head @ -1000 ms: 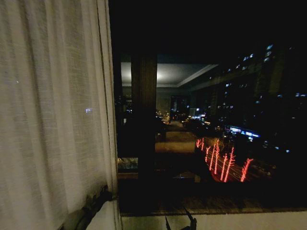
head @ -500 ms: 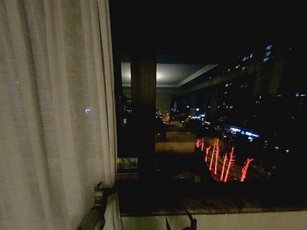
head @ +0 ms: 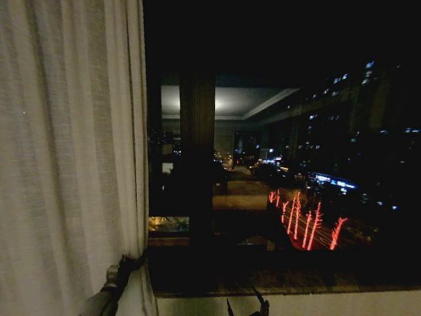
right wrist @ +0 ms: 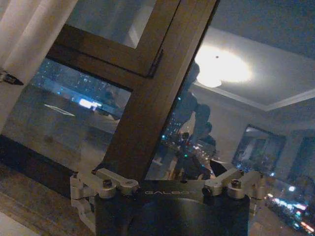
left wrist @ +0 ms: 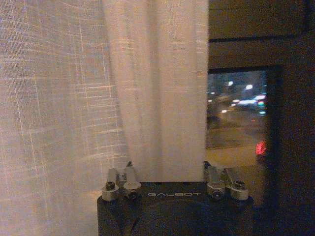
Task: Open the curtains by pulling them apart, changing their state from closed to fully open.
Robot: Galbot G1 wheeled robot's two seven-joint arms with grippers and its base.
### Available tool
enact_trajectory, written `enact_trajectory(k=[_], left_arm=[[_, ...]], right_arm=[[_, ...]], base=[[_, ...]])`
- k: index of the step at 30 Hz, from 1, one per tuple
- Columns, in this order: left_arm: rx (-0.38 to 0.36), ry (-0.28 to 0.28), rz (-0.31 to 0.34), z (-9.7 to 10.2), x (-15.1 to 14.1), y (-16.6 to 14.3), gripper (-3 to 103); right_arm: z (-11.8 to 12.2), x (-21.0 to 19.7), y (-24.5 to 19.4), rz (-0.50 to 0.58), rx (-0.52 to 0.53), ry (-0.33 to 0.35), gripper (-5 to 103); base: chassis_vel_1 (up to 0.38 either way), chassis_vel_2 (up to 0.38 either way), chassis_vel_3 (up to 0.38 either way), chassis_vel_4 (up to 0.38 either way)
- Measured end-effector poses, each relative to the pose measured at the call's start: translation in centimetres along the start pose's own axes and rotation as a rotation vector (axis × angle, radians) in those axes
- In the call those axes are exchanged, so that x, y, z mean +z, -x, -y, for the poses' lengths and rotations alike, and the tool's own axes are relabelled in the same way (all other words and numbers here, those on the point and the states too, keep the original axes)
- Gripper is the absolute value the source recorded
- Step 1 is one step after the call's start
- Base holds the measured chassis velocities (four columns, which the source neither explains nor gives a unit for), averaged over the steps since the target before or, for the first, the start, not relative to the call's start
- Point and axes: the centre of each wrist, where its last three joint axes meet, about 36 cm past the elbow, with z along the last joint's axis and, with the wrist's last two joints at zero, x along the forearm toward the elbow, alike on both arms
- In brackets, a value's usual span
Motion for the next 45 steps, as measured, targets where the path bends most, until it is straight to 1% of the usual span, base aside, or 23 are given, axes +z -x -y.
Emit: enact_trajectory(k=[1, 2, 3, 4, 6, 7, 8, 9, 10, 11, 14, 15, 16, 17, 18, 20, 22, 34, 45], left_arm=[[0.000, 0.000, 0.000, 0.0, 0.0, 0.0, 56], [0.022, -0.008, 0.005, -0.2, 0.1, -0.6, 56], [0.042, -0.015, 0.011, -0.6, 0.2, -1.4, 45], [0.042, -0.015, 0.011, -0.6, 0.2, -1.4, 45], [0.080, -0.018, 0.019, -1.5, 0.4, -2.9, 34], [0.080, -0.018, 0.019, -1.5, 0.4, -2.9, 34], [0.085, -0.017, 0.021, -2.0, 0.4, -3.4, 29], [0.085, -0.016, 0.023, -2.3, 0.4, -3.7, 29], [0.088, -0.015, 0.026, -2.8, 0.5, -4.3, 24], [0.088, -0.015, 0.026, -2.8, 0.5, -4.3, 24], [0.092, -0.007, 0.027, -3.8, 0.6, -5.7, 7], [0.092, -0.007, 0.027, -3.8, 0.6, -5.7, 7], [0.094, -0.006, 0.026, -4.0, 0.7, -6.1, 3], [0.095, -0.006, 0.026, -4.1, 0.7, -6.5, 3], [0.102, -0.006, 0.025, -4.4, 0.7, -7.4, 0], [0.107, -0.007, 0.023, -4.5, 0.8, -7.8, 0], [0.118, -0.007, 0.022, -4.7, 1.0, -8.9, 0], [0.123, -0.004, 0.020, -4.5, 0.9, -10.7, 0], [0.117, -0.010, 0.015, -3.9, 1.2, -11.5, 0]], right_arm=[[0.0, 0.0, 0.0, 0.000, 0.000, 0.000, 100], [0.0, 0.0, 0.0, 0.000, 0.001, 0.001, 100], [0.1, 0.0, 0.0, 0.000, 0.002, 0.003, 100], [0.1, 0.0, 0.0, 0.000, 0.002, 0.003, 100], [0.2, 0.1, 0.1, -0.001, 0.008, 0.004, 100], [0.2, 0.1, 0.1, -0.001, 0.008, 0.004, 100], [0.3, 0.1, 0.2, 0.000, 0.011, 0.007, 100], [0.4, 0.1, 0.2, 0.001, 0.013, 0.010, 100], [0.5, 0.1, 0.4, 0.004, 0.018, 0.019, 100], [0.5, 0.1, 0.4, 0.004, 0.018, 0.019, 100], [1.2, 0.2, 0.8, 0.005, 0.040, 0.030, 100], [1.2, 0.2, 0.8, 0.005, 0.040, 0.030, 100], [1.3, 0.2, 0.9, 0.005, 0.045, 0.042, 100], [1.3, 0.2, 0.9, 0.005, 0.048, 0.055, 100], [1.2, 0.1, 1.0, 0.007, 0.050, 0.082, 100], [1.1, 0.0, 1.0, 0.009, 0.053, 0.089, 100], [0.8, -0.1, 1.2, 0.014, 0.062, 0.109, 100], [0.7, -0.3, 1.8, 0.037, 0.055, 0.113, 100], [0.2, 0.1, 1.6, 0.053, 0.030, 0.053, 100]], base=[[0.000, 0.000, 0.000, 0.000], [0.000, 0.000, 0.000, 0.000], [0.000, 0.000, 0.000, 0.000], [0.000, 0.000, 0.000, 0.000], [0.000, 0.000, 0.000, 0.000], [0.000, 0.000, 0.000, 0.000], [0.000, 0.000, 0.000, 0.000], [0.000, 0.000, 0.000, 0.000], [0.000, 0.000, 0.000, 0.000], [0.000, 0.000, 0.000, 0.000], [0.000, 0.000, 0.000, 0.000], [0.000, 0.000, 0.000, 0.000], [0.000, 0.000, 0.000, 0.000], [0.000, 0.000, 0.000, 0.000], [0.000, 0.000, 0.000, 0.000], [0.000, 0.000, 0.000, 0.000], [0.000, 0.000, 0.000, 0.000], [0.000, 0.000, 0.000, 0.000], [0.000, 0.000, 0.000, 0.000]])
